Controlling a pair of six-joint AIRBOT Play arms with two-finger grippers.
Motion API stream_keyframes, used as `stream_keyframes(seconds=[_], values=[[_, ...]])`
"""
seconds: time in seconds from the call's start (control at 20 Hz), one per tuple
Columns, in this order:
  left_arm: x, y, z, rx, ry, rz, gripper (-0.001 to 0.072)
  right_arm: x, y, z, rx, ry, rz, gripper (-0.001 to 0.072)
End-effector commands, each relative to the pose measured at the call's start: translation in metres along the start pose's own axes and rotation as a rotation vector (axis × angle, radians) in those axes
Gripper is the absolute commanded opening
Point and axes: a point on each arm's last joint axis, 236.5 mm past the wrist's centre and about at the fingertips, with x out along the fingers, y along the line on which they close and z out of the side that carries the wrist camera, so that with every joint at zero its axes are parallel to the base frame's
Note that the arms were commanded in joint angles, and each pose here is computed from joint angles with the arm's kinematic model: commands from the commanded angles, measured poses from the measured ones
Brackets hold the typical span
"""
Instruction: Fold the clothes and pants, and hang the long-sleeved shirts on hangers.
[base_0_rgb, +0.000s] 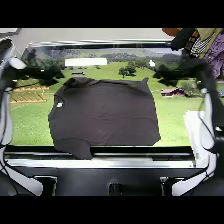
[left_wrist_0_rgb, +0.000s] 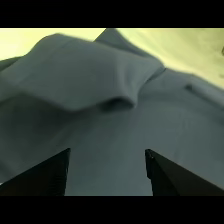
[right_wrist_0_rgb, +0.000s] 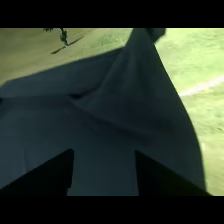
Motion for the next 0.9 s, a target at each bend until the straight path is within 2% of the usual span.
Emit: stream_keyframes(seconds=[0.0,0.05,0.15,0.2,0.25,0.4,0.55,0.7,0.85], values=[[-0.088,0.028,-0.04,0.064,0.17,-0.007,0.0551,-0.086,-0.059,-0.042,-0.162,0.172,-0.147,0.0458],[-0.114,0.035,-0.036,-0.014,0.13,-0.017,0.0549,-0.103,-0.074,-0.05,-0.105,0.161,-0.147,0.0459],[-0.155,0.049,-0.038,-0.042,0.055,-0.013,0.0548,-0.119,-0.107,-0.092,-0.009,0.176,-0.155,0.0474],[-0.169,0.061,-0.047,-0.083,0.035,-0.002,0.0548,-0.118,-0.12,-0.119,0.049,0.194,-0.156,0.0527],[-0.177,0.072,-0.059,-0.127,0.029,0.006,0.0549,-0.114,-0.127,-0.15,0.112,0.216,-0.139,0.0547],[-0.173,0.098,-0.111,-0.263,0.052,0.02,0.0549,-0.088,-0.128,-0.234,0.216,0.312,-0.09,0.0553],[-0.146,0.106,-0.171,-0.363,0.144,0.012,0.0549,-0.065,-0.125,-0.292,0.244,0.417,-0.078,0.0553],[-0.132,0.106,-0.224,-0.401,0.227,0.01,0.0549,-0.049,-0.13,-0.314,0.234,0.431,-0.103,0.0552],[-0.129,0.103,-0.253,-0.378,0.219,0.016,0.0549,-0.037,-0.126,-0.302,0.217,0.366,-0.106,0.0533]])
